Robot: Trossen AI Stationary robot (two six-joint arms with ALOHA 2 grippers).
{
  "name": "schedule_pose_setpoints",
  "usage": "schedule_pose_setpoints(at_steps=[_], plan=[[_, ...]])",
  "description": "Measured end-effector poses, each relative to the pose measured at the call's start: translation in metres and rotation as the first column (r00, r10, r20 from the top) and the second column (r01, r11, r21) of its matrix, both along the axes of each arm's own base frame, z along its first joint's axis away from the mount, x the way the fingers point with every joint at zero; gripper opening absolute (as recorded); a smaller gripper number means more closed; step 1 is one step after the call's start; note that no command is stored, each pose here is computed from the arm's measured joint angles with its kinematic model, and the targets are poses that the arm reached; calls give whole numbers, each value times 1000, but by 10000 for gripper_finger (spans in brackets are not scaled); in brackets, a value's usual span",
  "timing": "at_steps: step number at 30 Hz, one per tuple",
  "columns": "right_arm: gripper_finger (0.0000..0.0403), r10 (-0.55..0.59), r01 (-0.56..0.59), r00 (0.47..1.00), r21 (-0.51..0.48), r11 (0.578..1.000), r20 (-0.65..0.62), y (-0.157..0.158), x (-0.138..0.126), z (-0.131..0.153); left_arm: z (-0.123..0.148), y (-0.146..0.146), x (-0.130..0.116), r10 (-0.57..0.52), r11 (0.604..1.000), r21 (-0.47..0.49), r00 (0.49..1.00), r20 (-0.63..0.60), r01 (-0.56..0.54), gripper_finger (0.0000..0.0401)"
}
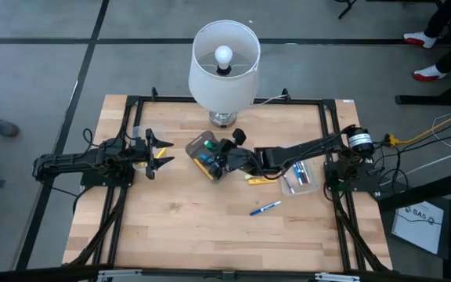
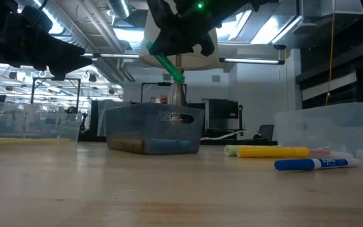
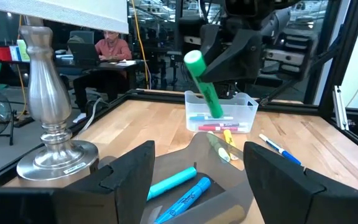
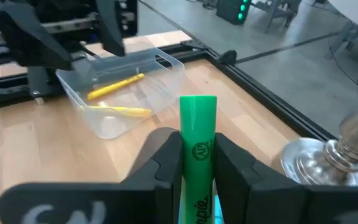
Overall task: Pick & Place Markers
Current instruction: Put the green marker into the black bin
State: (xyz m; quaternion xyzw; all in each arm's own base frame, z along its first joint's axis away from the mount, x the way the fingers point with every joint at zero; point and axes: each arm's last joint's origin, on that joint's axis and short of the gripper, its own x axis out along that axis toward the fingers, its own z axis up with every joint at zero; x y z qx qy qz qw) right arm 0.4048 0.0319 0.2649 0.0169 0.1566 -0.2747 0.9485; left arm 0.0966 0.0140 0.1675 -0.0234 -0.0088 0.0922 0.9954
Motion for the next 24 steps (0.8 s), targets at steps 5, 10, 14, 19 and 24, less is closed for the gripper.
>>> schedule_pose_setpoints(at_steps=[5,10,14,19,24], plan=[[70,-27,28,999,24,999,-39,-7,-2,-5,0,0,0,-1,1000,-1,1000,0,1,240],[69,-13,17,999,91,996,-50,-15,-1,-10,0,0,0,0,1000,-1,1000,0,0,240],[74,-5,13,998,144,990,-58,-20,5,-22,0,0,0,0,1000,-1,1000,0,0,241],[77,-1,12,998,202,979,-57,-30,10,-33,0,0,0,0,1000,0,1000,0,0,240],[88,39,-28,998,259,966,-40,-35,12,-34,0,0,0,0,1000,0,1000,0,0,241]])
